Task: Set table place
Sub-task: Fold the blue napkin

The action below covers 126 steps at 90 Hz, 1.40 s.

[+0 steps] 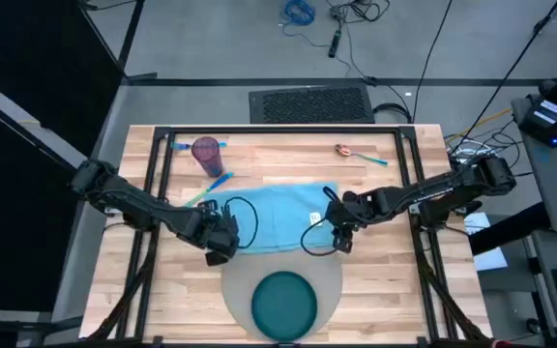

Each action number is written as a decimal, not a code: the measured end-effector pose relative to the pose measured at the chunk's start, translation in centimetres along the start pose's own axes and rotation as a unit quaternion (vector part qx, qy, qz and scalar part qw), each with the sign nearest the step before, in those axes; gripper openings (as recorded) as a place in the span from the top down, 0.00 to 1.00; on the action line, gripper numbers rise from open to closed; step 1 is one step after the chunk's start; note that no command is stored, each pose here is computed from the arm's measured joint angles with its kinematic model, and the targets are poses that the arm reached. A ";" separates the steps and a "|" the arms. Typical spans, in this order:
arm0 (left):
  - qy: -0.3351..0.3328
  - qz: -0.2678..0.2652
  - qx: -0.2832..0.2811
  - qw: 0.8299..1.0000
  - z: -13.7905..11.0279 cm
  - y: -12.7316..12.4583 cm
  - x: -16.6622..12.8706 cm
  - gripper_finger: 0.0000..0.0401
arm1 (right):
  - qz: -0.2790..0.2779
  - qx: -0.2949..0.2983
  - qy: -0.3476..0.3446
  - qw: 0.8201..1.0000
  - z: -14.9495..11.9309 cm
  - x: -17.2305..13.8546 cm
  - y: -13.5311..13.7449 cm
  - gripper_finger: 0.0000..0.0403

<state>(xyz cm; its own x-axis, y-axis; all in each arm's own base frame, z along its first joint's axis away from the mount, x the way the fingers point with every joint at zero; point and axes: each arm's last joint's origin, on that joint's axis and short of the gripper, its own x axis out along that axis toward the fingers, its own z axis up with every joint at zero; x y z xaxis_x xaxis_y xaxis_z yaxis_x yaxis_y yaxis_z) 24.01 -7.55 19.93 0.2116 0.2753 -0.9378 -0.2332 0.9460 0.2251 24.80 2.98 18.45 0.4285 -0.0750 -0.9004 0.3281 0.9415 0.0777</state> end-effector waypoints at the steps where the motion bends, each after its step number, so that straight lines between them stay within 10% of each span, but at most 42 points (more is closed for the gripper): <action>1: -0.004 0.003 -0.002 1.000 0.1 0.1 0.0 0.73 | -0.006 0.003 -0.005 1.000 0.1 0.0 0.0 0.61; 29: -0.147 -0.041 -0.021 0.988 4.3 1.2 0.4 0.73 | 0.000 0.094 -0.039 0.995 0.8 0.0 -0.2 0.61; 126: -0.133 -0.057 -0.013 0.989 4.3 1.5 0.6 0.73 | 0.040 0.114 0.082 0.989 -1.9 3.4 0.7 0.61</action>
<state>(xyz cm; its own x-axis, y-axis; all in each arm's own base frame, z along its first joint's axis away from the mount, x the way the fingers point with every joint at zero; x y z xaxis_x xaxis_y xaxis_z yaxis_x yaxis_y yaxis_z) 27.85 -5.24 20.85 0.4803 0.2056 -0.8527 -0.2161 0.9699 0.1121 24.88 4.03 14.57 0.3249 0.0685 -0.9433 0.4884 0.8419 0.2293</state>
